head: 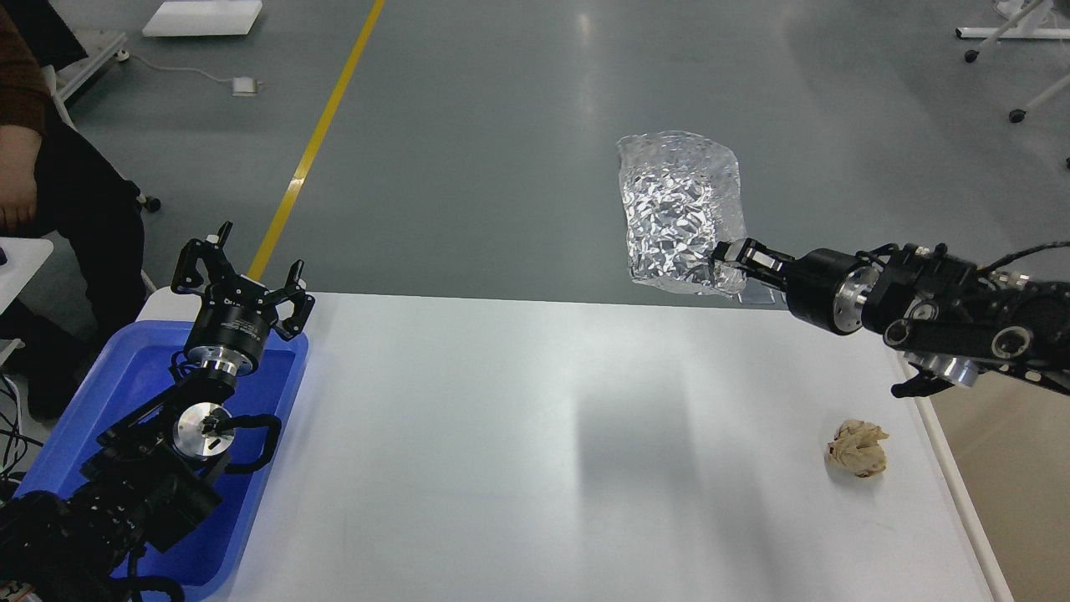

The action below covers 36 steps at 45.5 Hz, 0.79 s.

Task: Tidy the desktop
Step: 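Lift the foil packet and carry it over the white bin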

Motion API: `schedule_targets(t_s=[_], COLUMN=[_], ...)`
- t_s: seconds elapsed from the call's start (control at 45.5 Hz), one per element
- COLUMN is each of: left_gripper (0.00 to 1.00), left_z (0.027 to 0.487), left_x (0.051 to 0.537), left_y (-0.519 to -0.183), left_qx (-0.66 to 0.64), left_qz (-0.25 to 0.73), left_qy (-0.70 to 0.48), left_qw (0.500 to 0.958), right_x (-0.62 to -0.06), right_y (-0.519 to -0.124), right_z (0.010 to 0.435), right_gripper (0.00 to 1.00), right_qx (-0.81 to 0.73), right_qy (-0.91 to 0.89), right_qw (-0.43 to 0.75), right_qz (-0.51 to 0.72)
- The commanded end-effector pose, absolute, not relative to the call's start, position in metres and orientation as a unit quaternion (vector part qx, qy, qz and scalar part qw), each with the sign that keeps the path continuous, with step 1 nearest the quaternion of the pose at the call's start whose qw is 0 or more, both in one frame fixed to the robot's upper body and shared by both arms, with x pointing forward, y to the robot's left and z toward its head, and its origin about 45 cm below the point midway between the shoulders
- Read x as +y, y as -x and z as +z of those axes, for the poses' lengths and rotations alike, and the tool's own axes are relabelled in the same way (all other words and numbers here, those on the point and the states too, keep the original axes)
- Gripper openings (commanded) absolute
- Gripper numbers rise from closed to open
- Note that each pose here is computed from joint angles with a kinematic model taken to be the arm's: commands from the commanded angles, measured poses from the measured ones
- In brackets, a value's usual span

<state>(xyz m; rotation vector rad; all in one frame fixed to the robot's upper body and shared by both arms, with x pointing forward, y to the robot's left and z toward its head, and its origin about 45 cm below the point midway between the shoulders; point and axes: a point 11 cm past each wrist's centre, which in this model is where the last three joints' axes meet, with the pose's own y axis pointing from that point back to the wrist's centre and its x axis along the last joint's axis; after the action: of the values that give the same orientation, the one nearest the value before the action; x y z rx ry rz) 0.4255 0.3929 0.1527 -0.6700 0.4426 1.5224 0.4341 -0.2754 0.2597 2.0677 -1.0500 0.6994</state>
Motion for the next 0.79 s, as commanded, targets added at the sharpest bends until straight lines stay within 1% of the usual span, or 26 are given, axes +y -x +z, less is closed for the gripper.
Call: schedule_targets(t_s=[0.0, 0.022, 0.176, 0.373, 0.549, 0.768], left_gripper=[1.0, 1.0, 1.0, 1.0, 1.0, 1.0], left_z=[0.153, 0.153, 0.153, 0.153, 0.153, 0.153], left_x=[0.393, 0.393, 0.393, 0.393, 0.393, 0.393], left_y=[-0.425, -0.425, -0.425, -0.425, -0.425, -0.425], left_qx=[0.195, 0.195, 0.195, 0.195, 0.195, 0.195], left_qz=[0.671, 0.671, 0.671, 0.671, 0.671, 0.671], left_qy=[0.295, 0.295, 0.295, 0.295, 0.295, 0.296], left_qw=[0.652, 0.652, 0.652, 0.652, 0.652, 0.652], right_x=[-0.338, -0.352, -0.391, -0.454, -0.514, -0.588], right_y=[-0.436, -0.434, -0.428, -0.416, -0.4, -0.363], right_z=[0.312, 0.316, 0.332, 0.337, 0.318, 0.278], right_gripper=[0.0, 0.0, 0.0, 0.0, 0.0, 0.0], right_qx=[-0.461, -0.471, -0.51, -0.586, -0.649, -0.719], right_qy=[-0.774, -0.768, -0.743, -0.696, -0.639, -0.534], right_qw=[0.346, 0.348, 0.351, 0.356, 0.377, 0.441], right_qz=[0.263, 0.259, 0.253, 0.213, 0.166, 0.061])
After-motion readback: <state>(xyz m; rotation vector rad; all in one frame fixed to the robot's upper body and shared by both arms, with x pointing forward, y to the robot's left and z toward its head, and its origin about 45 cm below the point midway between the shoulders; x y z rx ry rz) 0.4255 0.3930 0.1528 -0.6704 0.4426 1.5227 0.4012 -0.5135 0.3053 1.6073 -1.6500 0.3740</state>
